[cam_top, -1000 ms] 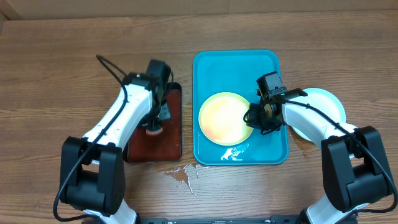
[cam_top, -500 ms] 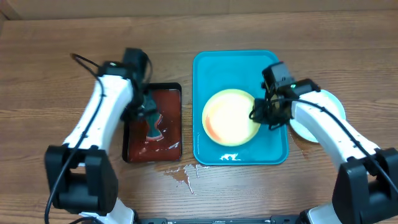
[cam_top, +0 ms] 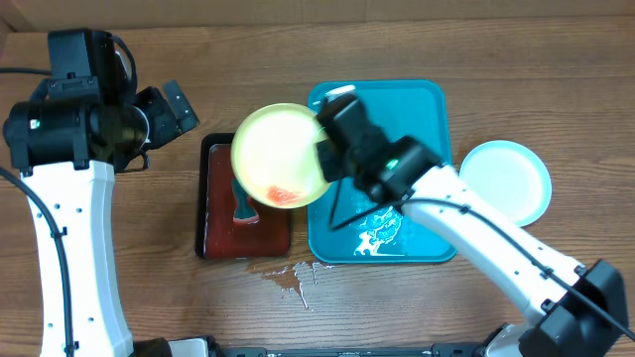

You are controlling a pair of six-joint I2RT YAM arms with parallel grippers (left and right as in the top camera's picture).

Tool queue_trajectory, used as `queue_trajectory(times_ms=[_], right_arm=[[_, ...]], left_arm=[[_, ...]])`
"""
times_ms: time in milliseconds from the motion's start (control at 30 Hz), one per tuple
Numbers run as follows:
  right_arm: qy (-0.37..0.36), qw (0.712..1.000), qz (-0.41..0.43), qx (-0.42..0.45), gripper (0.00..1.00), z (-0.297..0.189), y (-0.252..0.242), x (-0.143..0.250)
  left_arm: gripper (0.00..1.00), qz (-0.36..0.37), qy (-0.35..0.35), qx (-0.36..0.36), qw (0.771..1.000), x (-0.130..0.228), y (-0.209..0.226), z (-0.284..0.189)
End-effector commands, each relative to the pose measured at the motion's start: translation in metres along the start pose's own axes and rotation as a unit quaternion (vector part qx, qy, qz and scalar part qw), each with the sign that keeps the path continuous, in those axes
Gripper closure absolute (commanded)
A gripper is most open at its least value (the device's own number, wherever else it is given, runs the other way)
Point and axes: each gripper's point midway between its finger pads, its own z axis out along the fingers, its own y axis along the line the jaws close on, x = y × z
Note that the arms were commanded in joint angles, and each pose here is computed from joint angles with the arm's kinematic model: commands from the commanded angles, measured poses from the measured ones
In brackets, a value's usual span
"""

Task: Clean dirty plates on tray and stack at the side
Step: 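Lift the yellow plate with the right gripper and tilt it over the basin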

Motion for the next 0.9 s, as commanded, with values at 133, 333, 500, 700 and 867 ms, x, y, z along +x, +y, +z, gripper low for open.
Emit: queue_trajectory(times_ms=[133, 333, 500, 700, 867], right_arm=[[-0.038, 0.993, -0.032, 0.11, 0.96, 0.028, 0.013, 0.004], [-0.088, 0.981, -0.055, 0.161, 0.96, 0.011, 0.021, -0.004], [-0.124, 0.965, -0.098, 0.21, 0.96, -0.007, 0.031, -0.005], [-0.19, 0.929, -0.126, 0.29, 0.96, -0.041, 0.038, -0.011], [-0.238, 0.898, -0.135, 0.344, 0.96, -0.069, 0.042, -0.015]], left_arm=[[0.0, 0.006, 0.007, -0.049, 0.999, 0.004, 0.019, -0.001], [0.0, 0.006, 0.008, -0.049, 0.999, 0.004, 0.019, -0.001], [0.0, 0.006, 0.008, -0.049, 0.999, 0.004, 0.019, -0.001], [0.0, 0.006, 0.008, -0.049, 0.999, 0.004, 0.019, -0.001], [0.0, 0.006, 0.008, -0.049, 0.999, 0.004, 0.019, -0.001]])
